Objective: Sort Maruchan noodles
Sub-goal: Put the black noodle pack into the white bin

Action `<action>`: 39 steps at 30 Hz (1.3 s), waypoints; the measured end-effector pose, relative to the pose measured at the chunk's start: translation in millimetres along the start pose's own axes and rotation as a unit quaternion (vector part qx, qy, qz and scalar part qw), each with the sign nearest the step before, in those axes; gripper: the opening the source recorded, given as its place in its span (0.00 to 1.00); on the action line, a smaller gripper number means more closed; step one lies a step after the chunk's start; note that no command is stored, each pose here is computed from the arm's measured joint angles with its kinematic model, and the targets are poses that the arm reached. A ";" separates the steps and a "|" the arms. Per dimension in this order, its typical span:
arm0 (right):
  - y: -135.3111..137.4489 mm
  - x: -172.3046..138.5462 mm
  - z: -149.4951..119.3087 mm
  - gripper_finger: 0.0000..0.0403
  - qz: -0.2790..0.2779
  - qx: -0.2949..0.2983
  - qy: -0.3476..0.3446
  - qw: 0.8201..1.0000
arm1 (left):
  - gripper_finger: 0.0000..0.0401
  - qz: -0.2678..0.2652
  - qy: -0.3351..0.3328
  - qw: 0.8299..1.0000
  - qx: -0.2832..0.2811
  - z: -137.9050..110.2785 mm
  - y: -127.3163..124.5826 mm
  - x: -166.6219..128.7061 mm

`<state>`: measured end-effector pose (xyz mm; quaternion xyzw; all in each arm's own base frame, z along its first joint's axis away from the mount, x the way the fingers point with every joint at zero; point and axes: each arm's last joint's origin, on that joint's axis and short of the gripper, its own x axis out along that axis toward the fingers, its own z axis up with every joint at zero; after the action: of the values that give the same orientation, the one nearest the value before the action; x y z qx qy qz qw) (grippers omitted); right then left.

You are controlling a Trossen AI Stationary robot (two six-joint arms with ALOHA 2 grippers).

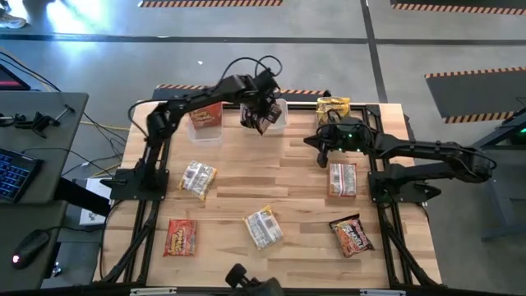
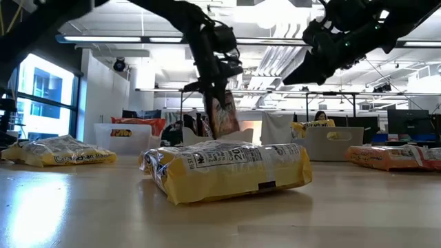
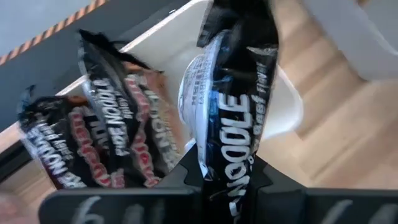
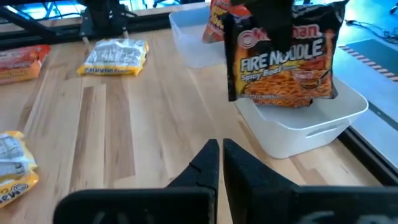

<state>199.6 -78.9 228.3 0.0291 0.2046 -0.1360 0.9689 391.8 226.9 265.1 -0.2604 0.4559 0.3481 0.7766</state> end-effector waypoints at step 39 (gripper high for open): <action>0.5 0.2 -0.2 0.00 0.010 -0.006 0.000 1.000 | 0.06 0.047 0.014 0.997 -0.053 16.1 8.1 26.7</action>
<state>199.8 -78.4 228.0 0.0250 0.2056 -0.1253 0.9703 403.1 251.7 247.8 -0.2840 0.4594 0.4039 0.7383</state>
